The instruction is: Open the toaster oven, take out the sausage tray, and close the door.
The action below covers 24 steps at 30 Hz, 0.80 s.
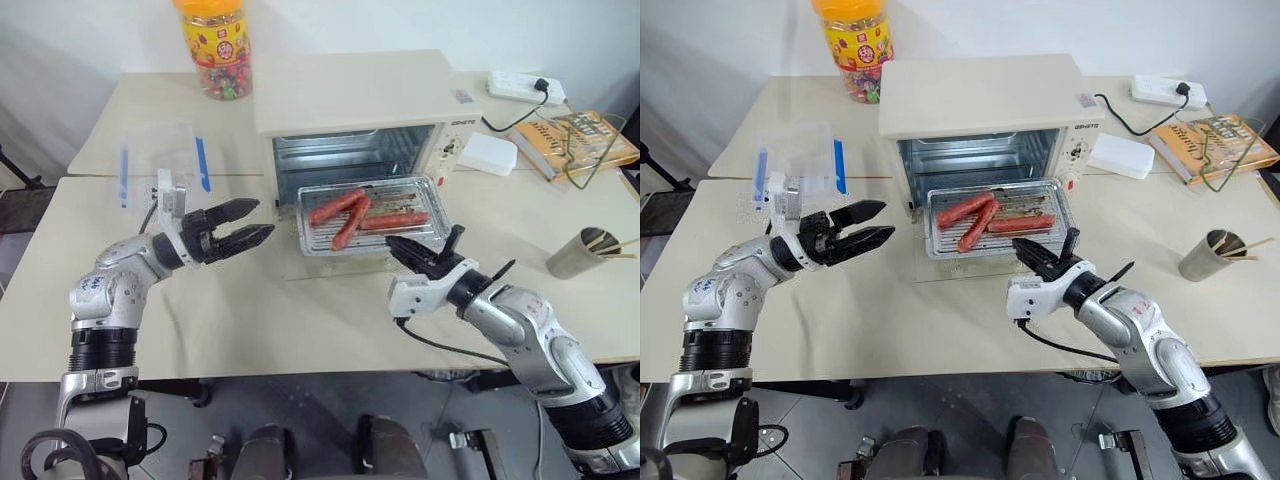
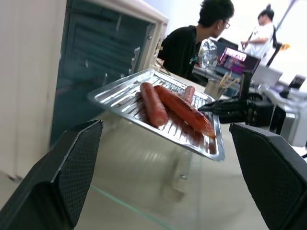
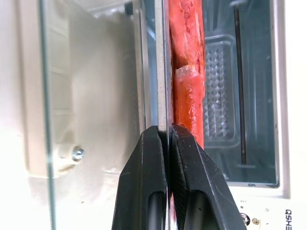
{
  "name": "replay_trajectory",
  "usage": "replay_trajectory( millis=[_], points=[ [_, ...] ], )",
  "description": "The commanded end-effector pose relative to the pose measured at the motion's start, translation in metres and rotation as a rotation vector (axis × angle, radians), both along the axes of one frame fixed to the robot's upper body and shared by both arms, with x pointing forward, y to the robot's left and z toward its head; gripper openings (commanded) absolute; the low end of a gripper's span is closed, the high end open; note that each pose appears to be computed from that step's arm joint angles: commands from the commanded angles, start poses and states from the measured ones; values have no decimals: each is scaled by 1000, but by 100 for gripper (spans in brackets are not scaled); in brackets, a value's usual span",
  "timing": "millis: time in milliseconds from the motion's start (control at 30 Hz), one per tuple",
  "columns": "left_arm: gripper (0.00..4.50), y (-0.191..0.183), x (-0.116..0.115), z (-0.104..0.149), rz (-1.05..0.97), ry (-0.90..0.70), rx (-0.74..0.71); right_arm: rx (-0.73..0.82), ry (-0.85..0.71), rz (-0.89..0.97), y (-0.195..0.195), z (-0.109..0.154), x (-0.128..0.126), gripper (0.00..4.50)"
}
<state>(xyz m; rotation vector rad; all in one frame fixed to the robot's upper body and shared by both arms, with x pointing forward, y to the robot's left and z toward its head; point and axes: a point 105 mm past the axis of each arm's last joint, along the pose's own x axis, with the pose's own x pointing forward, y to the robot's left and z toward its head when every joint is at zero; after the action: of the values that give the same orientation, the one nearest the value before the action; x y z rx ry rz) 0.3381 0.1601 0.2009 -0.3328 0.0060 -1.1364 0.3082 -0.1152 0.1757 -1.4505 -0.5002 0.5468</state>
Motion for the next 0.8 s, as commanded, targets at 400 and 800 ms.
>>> replay_trajectory(
  millis=[400,800],
  points=[
    [450,-24,12,18,-9,666,-355,7,-78,155,18,26,-16,6],
    [236,-35,12,5,-36,826,-380,-7,-87,189,18,30,-17,0]
  ],
)
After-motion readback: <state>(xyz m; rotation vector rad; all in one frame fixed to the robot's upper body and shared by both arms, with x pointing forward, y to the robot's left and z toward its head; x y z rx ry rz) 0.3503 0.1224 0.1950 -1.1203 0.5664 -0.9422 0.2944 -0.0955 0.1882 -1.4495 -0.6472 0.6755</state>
